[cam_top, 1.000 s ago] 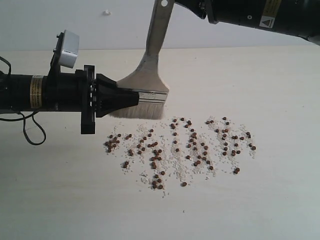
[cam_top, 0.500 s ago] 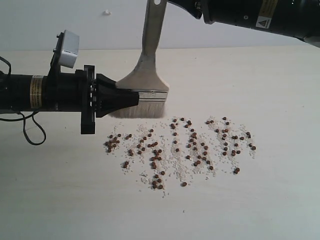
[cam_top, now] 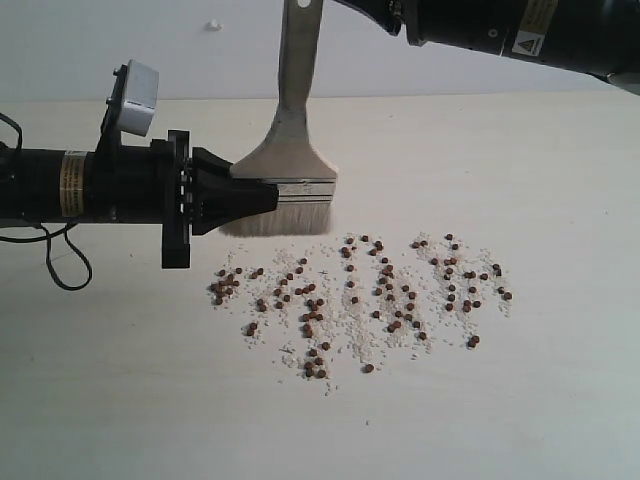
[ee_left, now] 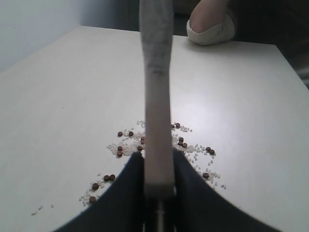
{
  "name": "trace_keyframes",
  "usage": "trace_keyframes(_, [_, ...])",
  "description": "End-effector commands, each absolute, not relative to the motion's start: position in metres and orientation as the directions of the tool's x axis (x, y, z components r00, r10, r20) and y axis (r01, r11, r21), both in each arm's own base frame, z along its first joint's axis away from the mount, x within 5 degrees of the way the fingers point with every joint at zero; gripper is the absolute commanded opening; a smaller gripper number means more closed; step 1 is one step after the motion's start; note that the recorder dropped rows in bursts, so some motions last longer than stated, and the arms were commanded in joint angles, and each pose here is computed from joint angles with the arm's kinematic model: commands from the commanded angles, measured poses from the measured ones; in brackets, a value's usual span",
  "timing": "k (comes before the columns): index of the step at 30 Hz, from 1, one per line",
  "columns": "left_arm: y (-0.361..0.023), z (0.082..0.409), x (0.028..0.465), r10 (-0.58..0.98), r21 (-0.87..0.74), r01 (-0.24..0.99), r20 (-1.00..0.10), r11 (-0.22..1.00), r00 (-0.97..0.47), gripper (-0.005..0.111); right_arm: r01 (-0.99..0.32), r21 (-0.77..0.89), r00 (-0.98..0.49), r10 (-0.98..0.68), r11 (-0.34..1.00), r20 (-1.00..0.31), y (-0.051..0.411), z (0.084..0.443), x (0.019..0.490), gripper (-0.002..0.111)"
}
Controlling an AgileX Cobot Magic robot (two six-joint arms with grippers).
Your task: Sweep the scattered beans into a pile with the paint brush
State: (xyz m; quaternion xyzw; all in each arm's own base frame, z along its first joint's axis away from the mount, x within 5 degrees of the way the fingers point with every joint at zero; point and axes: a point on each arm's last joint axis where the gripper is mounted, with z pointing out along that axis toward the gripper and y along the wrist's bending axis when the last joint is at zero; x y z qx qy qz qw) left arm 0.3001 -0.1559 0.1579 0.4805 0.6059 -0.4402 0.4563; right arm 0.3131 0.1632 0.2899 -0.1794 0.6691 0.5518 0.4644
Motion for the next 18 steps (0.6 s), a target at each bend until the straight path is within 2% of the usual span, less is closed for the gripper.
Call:
trace_keyframes(1, [-0.1562, 0.1637, 0.3002, 0.158, -0.094, 0.984, -0.98, 0.151, -0.118, 0.0, -0.771, 0.562, -0.5, 0.263, 0.298, -0.825, 0.1656, 0.2919, 0.3101, 0.0])
trace_keyframes(14, [-0.1562, 0.1637, 0.3002, 0.157, -0.1, 0.983, -0.98, 0.152, -0.124, 0.0, -0.797, 0.534, -0.491, 0.214, 0.282, -0.845, 0.1703, 0.2899, 0.3054, 0.0])
trace_keyframes(18, [-0.1557, 0.1637, 0.3005, 0.156, -0.106, 0.982, -0.979, 0.155, -0.13, 0.0, -0.825, 0.47, -0.416, 0.227, 0.312, -0.881, 0.1641, 0.2964, 0.307, 0.0])
